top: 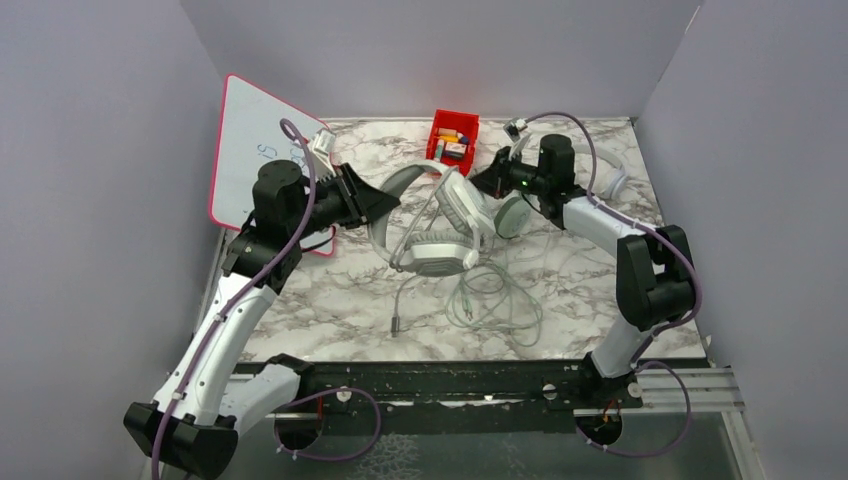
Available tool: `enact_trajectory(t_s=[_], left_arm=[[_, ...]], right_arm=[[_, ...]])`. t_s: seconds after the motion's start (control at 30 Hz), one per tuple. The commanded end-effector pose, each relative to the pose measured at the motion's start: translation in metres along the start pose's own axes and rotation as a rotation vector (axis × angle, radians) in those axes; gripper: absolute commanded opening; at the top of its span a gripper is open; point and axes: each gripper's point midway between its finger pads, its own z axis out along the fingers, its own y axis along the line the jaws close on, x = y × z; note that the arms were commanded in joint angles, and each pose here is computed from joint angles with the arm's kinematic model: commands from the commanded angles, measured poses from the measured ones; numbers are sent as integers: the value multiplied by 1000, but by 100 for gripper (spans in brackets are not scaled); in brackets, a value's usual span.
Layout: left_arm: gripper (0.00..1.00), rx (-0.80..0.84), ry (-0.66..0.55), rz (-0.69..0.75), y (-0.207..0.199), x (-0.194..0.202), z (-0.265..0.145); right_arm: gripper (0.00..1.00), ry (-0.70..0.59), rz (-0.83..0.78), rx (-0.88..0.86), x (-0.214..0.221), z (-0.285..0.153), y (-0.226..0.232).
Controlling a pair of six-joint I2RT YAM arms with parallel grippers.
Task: Wrap the headphones
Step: Wrap the headphones cable around the headphones.
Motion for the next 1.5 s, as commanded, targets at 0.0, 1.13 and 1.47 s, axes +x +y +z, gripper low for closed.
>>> enact_trajectory(t_s=[0.0, 1.13, 1.47], left_arm=[[0, 6, 133, 83, 18, 44, -14], [0, -827, -36, 527, 185, -39, 5], [0, -912, -286, 554, 172, -103, 11]], right_arm=[[0, 24, -6, 56, -8, -6, -17], [0, 107, -155, -109, -112, -38, 119], [0, 160, -82, -209, -113, -48, 177]])
